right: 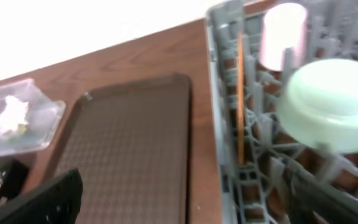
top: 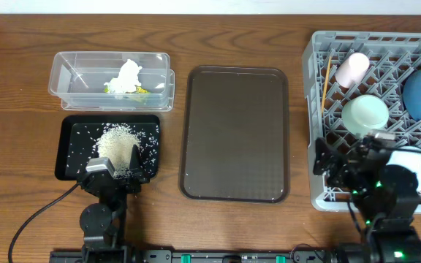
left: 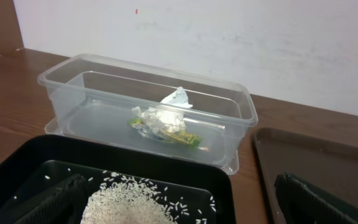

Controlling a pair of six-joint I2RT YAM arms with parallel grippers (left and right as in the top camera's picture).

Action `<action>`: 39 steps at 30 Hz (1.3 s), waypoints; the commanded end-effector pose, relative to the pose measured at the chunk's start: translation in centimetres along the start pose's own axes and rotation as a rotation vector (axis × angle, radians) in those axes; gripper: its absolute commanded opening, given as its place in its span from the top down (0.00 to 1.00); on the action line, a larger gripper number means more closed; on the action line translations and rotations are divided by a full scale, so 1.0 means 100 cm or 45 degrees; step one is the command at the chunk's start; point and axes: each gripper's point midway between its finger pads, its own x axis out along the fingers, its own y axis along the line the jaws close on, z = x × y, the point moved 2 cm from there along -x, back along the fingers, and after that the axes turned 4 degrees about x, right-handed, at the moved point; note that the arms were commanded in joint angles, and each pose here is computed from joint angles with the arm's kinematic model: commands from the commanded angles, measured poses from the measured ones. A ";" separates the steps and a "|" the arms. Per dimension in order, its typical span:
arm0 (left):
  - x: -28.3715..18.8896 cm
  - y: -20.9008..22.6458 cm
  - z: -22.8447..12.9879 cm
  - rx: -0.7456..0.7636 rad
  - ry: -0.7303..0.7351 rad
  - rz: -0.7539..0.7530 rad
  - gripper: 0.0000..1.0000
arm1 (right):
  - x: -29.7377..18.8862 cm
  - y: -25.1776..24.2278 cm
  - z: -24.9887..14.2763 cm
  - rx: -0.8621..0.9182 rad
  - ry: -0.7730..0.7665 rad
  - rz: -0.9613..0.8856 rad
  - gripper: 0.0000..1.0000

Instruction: Sort waste into correct bins and load items into the dishwasher rack

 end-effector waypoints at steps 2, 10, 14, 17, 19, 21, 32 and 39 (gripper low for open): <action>0.001 0.004 -0.016 0.013 0.056 0.023 0.02 | 0.008 0.001 -0.015 0.034 -0.062 0.113 0.01; 0.001 0.004 -0.016 0.013 0.056 0.023 0.02 | 0.007 -0.004 -0.028 0.035 -0.229 0.191 0.01; 0.001 0.004 -0.016 0.013 0.056 0.023 0.02 | 0.007 -0.010 -0.037 0.027 -0.268 0.189 0.01; 0.001 0.004 -0.016 0.013 0.056 0.023 0.02 | 0.011 -0.015 -0.045 0.026 -0.280 0.186 0.01; 0.001 0.004 -0.016 0.013 0.056 0.023 0.02 | 0.015 -0.018 -0.051 0.027 -0.279 0.184 0.01; 0.001 0.004 -0.016 0.013 0.057 0.023 0.02 | 0.019 -0.023 -0.057 0.032 -0.286 0.172 0.01; 0.001 0.004 -0.016 0.013 0.056 0.023 0.02 | 0.012 -0.037 -0.040 0.050 -0.457 0.066 0.01; 0.001 0.004 -0.016 0.013 0.056 0.023 0.02 | 0.011 -0.050 -0.035 0.070 -0.518 -0.028 0.01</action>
